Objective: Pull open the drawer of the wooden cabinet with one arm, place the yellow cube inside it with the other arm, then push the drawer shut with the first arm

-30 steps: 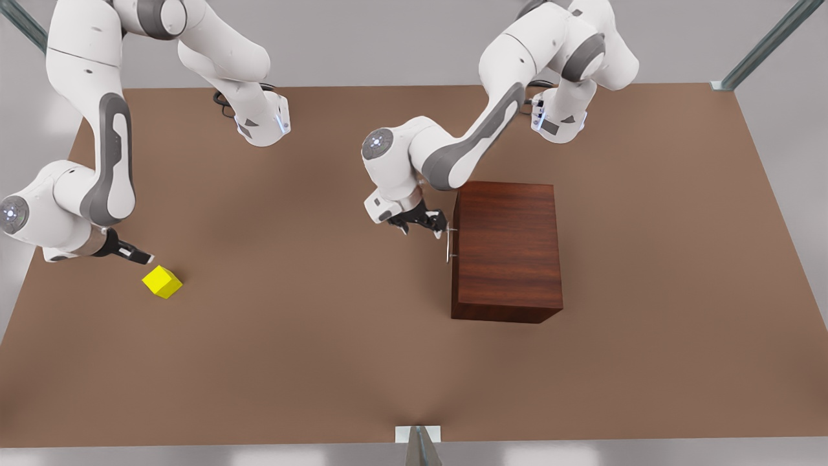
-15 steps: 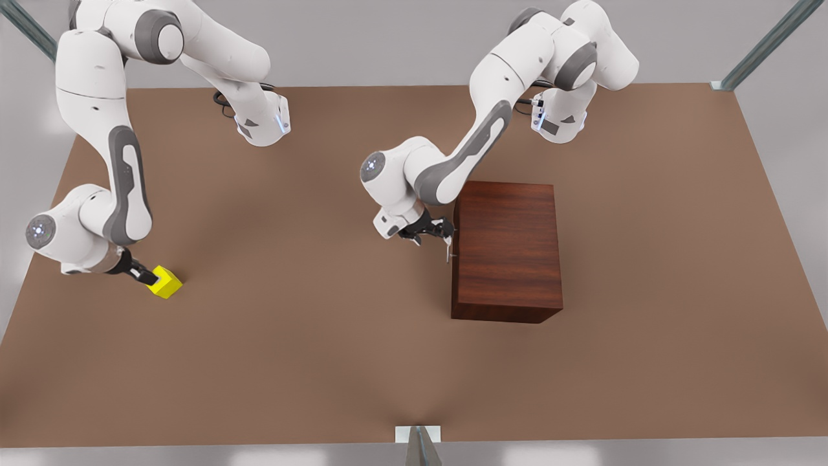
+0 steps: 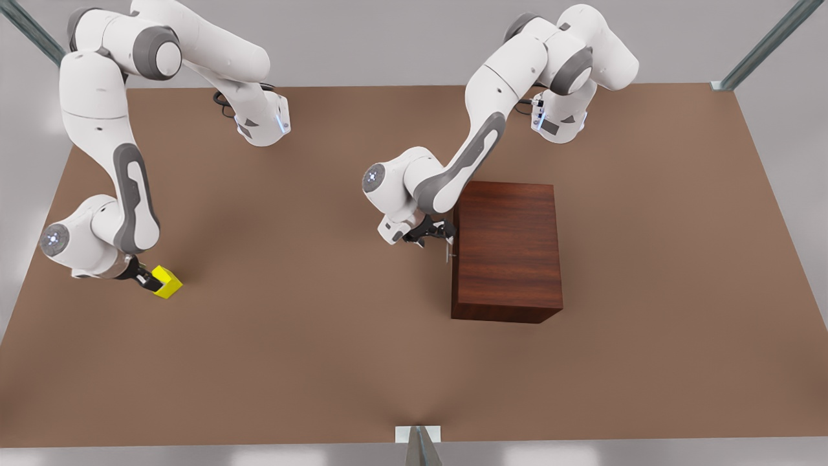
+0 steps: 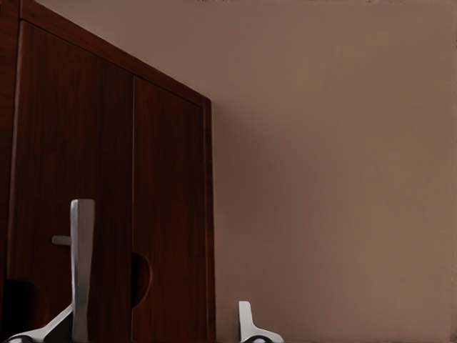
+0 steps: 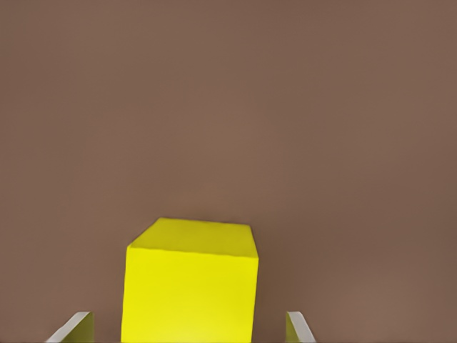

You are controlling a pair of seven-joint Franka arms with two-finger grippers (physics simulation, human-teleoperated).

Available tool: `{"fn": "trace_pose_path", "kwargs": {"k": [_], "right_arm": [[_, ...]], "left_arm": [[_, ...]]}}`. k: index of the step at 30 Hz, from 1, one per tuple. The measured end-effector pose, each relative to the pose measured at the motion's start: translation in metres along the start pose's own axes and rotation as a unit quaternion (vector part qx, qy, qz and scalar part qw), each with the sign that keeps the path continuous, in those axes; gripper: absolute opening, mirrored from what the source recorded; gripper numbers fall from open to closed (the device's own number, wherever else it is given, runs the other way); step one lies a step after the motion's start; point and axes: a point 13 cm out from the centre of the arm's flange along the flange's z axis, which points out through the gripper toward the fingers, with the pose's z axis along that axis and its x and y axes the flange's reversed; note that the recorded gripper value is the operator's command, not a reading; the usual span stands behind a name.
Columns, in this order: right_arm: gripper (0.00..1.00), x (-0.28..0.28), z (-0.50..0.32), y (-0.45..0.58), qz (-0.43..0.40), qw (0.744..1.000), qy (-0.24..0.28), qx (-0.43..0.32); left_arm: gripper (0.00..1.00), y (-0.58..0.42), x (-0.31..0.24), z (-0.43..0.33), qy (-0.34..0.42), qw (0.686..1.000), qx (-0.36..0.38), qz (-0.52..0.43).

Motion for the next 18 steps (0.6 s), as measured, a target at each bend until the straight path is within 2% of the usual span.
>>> {"fn": "trace_pose_path", "kwargs": {"k": [18], "right_arm": [[1.0,-0.004,0.036,-0.006,0.011,1.0,-0.004,0.005]], "left_arm": [[1.0,-0.041,0.003,-0.029,-0.034,0.998,0.04,-0.039]]}}
